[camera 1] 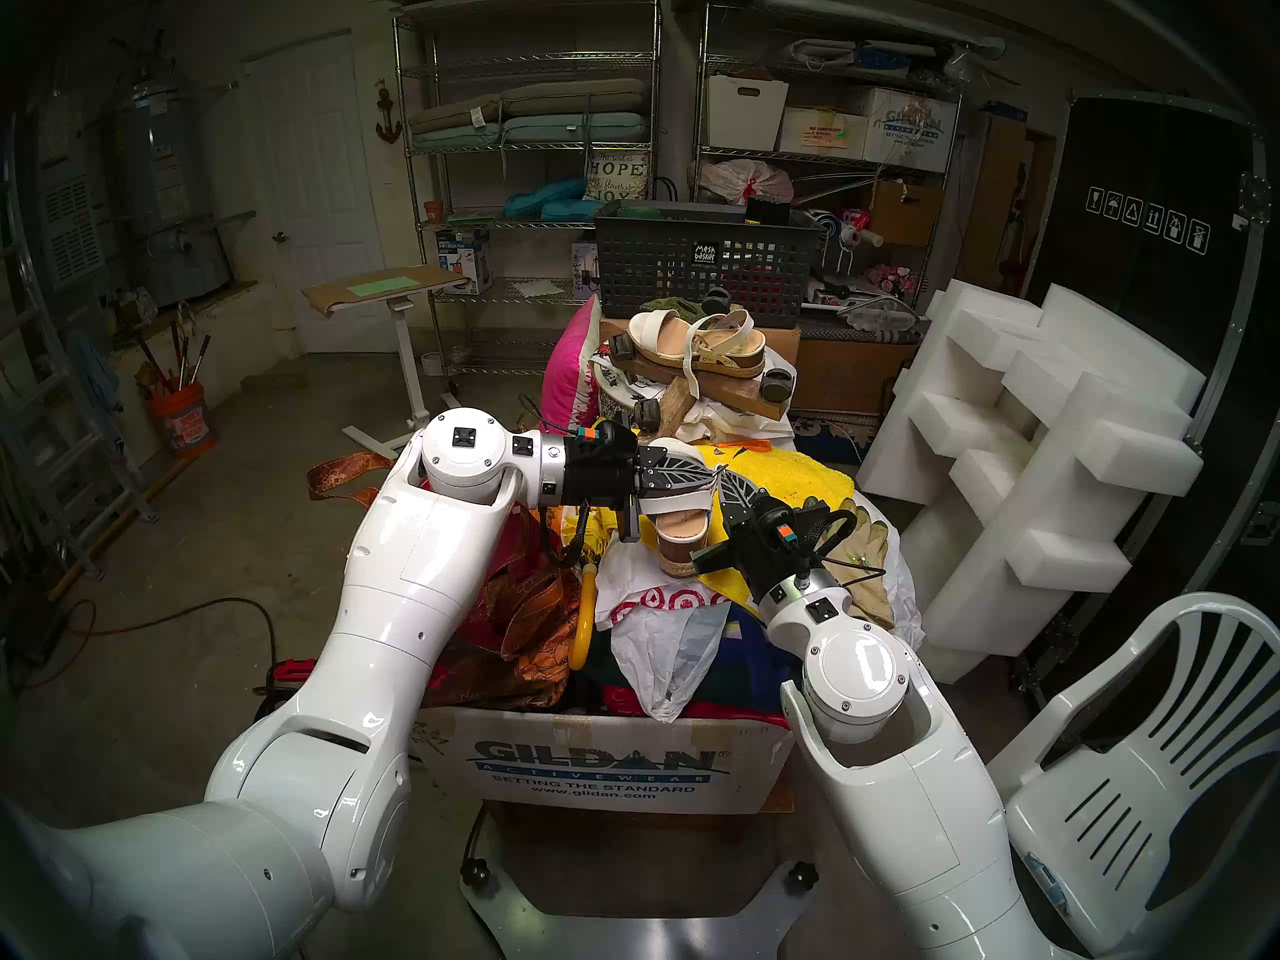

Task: Unbuckle a shoe

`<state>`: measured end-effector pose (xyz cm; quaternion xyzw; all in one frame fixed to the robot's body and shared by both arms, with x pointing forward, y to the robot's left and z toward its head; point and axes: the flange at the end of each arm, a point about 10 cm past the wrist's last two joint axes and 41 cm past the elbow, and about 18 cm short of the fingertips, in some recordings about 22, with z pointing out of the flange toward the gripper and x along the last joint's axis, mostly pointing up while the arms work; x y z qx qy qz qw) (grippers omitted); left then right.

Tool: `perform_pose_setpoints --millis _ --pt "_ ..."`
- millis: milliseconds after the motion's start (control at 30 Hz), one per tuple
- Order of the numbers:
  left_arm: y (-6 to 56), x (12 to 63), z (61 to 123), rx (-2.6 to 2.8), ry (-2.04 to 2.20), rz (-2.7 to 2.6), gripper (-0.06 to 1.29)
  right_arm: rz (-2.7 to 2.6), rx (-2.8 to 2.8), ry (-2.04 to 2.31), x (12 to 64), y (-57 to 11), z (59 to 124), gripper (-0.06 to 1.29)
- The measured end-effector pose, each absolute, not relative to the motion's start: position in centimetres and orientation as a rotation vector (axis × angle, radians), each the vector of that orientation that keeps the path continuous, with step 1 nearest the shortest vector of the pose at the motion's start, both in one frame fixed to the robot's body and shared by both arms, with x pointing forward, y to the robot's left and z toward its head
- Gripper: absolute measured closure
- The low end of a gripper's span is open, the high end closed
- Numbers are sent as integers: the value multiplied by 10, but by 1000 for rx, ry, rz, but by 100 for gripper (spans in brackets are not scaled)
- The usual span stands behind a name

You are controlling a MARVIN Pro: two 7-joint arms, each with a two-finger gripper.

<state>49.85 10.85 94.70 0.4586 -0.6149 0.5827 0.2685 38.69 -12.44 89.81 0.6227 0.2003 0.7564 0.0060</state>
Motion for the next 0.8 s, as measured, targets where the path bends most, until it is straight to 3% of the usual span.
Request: perform_pose_setpoints --millis 433,800 --pt "104 501 946 1234 -1657 1589 125 2354 1967 601 379 -130 897 104" --pt "100 502 947 1229 -1659 1592 125 2348 1988 583 371 -131 893 99"
